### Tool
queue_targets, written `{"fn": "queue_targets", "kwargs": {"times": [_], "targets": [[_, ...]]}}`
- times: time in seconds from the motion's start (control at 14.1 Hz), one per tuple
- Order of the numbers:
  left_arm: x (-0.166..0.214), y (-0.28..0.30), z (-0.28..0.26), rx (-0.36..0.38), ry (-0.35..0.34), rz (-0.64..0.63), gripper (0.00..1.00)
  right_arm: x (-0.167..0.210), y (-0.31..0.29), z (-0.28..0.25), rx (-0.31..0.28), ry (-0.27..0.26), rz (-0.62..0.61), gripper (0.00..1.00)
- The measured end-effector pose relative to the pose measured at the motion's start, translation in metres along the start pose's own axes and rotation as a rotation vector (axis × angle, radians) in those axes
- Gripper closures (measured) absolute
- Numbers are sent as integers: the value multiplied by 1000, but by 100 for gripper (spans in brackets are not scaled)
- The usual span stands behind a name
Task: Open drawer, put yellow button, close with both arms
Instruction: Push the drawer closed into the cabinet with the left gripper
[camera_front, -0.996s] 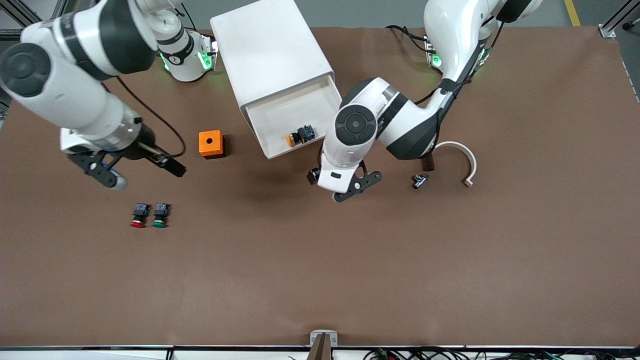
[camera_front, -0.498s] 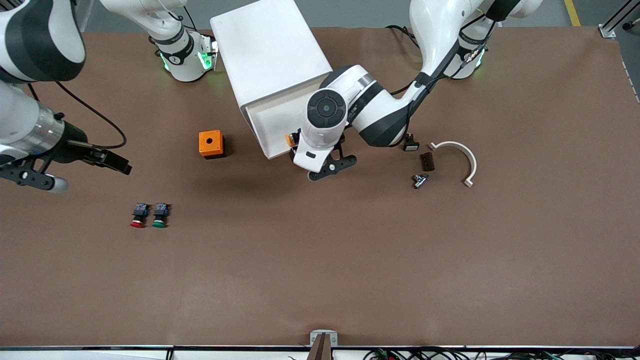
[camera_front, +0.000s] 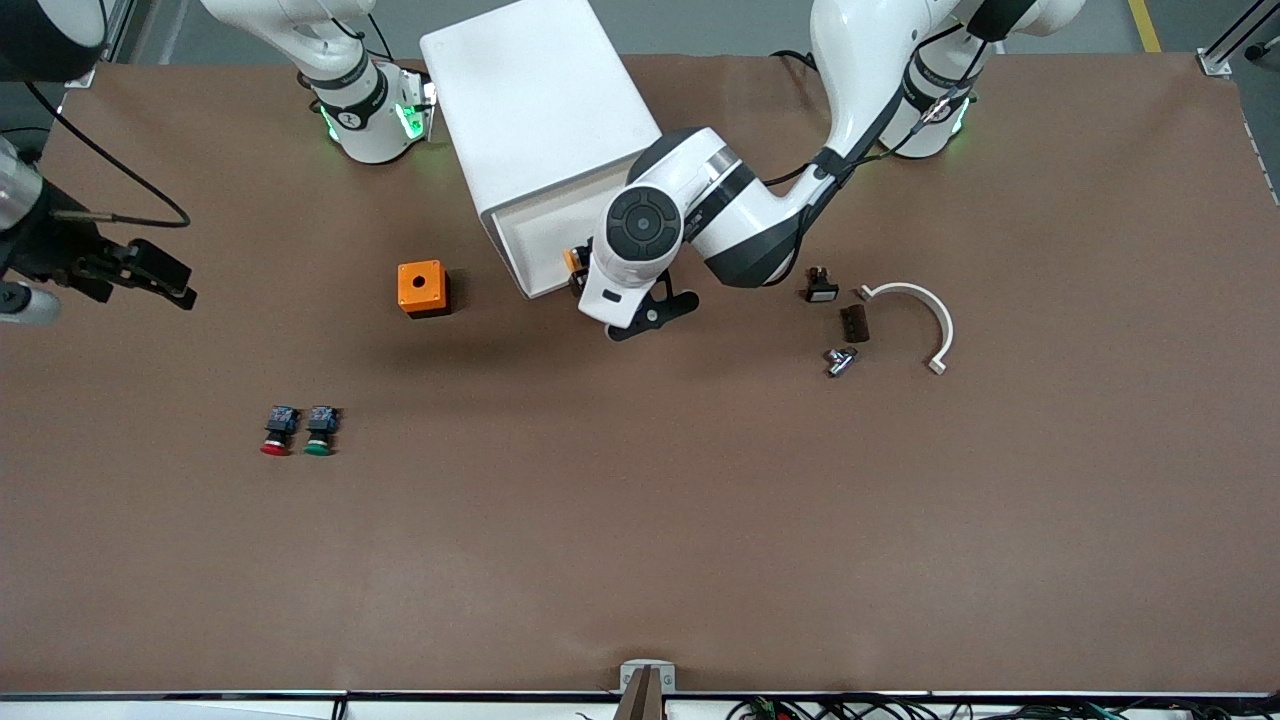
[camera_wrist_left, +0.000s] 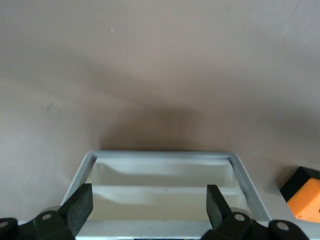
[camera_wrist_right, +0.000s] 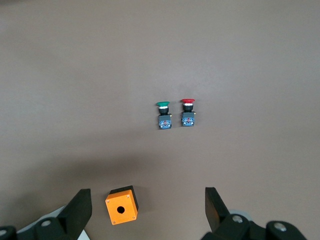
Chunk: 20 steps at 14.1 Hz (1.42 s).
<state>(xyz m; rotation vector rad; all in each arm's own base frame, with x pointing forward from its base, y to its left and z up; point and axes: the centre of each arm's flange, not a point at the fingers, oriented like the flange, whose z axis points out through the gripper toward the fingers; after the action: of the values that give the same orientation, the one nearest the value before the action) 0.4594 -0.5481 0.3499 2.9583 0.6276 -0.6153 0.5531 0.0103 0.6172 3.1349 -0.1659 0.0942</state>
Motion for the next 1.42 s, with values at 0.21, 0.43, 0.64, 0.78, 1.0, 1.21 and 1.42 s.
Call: {"fn": "queue_targets", "kwargs": {"times": [0.21,0.43,0.64,0.78,1.0,1.21,1.42], "targets": [[-6,0,5,-11,-73,-39,0,-11,1,-16,2,10,-2,0],[-13,1,11,-16,-133,-74,0,-14,3,-18,-21,2,-5,0],[-21,2,17,-13,-174,-92,0,-14,3,-18,-30,2,-6,0],[-29,3,21,-12,-199,-91,0,-14,4,-18,-30,3,-6,0],[-40,5,31,2,-217,-84,0,-14,4,-19,-30,5,-6,0],[-49,6,40,19,-223,-78,0,-14,4,-19,-30,6,-6,0],[-52,6,46,30,-225,-79,0,-14,4,-19,-31,6,-6,0]]}}
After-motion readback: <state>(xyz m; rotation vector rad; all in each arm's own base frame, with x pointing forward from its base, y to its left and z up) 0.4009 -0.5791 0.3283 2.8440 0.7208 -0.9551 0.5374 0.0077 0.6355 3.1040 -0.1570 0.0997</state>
